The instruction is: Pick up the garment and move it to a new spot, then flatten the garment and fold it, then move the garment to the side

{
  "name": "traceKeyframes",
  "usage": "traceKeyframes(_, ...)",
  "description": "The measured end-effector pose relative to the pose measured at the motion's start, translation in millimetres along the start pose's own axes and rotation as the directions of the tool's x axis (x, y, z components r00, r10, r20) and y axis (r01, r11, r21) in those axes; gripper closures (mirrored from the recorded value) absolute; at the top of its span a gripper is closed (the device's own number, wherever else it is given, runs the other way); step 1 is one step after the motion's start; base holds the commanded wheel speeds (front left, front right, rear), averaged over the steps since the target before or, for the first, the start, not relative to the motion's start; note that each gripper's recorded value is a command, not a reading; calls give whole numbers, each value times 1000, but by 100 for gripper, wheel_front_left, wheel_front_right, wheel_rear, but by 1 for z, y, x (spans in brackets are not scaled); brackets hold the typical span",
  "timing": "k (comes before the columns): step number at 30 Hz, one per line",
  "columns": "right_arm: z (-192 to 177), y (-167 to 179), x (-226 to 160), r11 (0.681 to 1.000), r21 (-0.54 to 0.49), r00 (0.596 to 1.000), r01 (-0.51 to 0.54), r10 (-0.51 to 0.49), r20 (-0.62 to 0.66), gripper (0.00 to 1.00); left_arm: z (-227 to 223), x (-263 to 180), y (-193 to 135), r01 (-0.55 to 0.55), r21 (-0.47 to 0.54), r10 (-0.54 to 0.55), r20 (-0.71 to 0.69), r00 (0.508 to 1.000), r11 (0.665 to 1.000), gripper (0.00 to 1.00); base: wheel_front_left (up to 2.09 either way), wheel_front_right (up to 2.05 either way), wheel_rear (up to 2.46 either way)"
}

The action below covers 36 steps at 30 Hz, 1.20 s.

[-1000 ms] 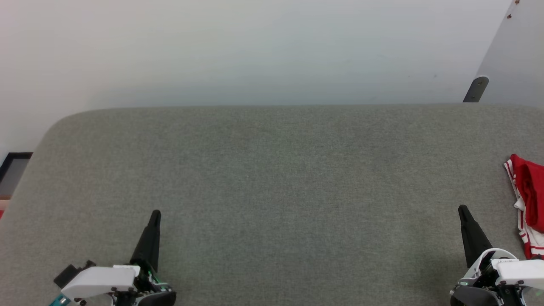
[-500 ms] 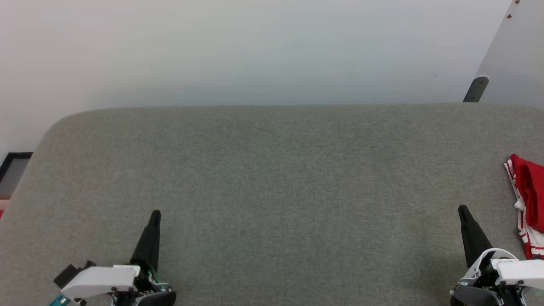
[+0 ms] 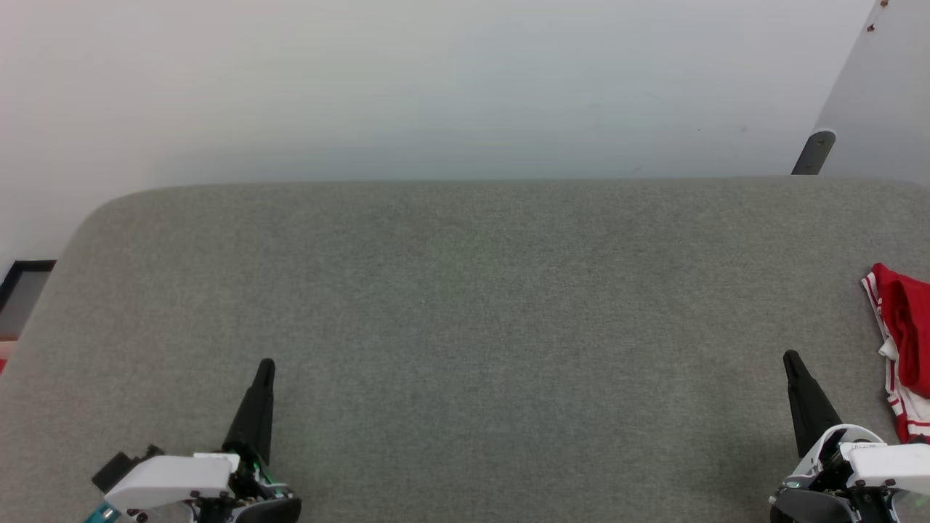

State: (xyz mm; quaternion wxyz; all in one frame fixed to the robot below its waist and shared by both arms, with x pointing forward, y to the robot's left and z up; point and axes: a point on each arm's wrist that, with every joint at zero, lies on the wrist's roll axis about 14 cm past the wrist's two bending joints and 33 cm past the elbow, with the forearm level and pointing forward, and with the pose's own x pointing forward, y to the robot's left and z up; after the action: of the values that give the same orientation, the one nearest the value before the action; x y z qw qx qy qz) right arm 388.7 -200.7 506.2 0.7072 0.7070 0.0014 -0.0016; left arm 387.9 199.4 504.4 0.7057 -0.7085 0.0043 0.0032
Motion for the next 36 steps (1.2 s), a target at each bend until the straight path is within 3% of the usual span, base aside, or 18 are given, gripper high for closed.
traceKeyframes(36,0,0,0,1000,0,1000,0,0,0,100,0,0,0,0,0,0,0,1000,1000,100,0,0,0)
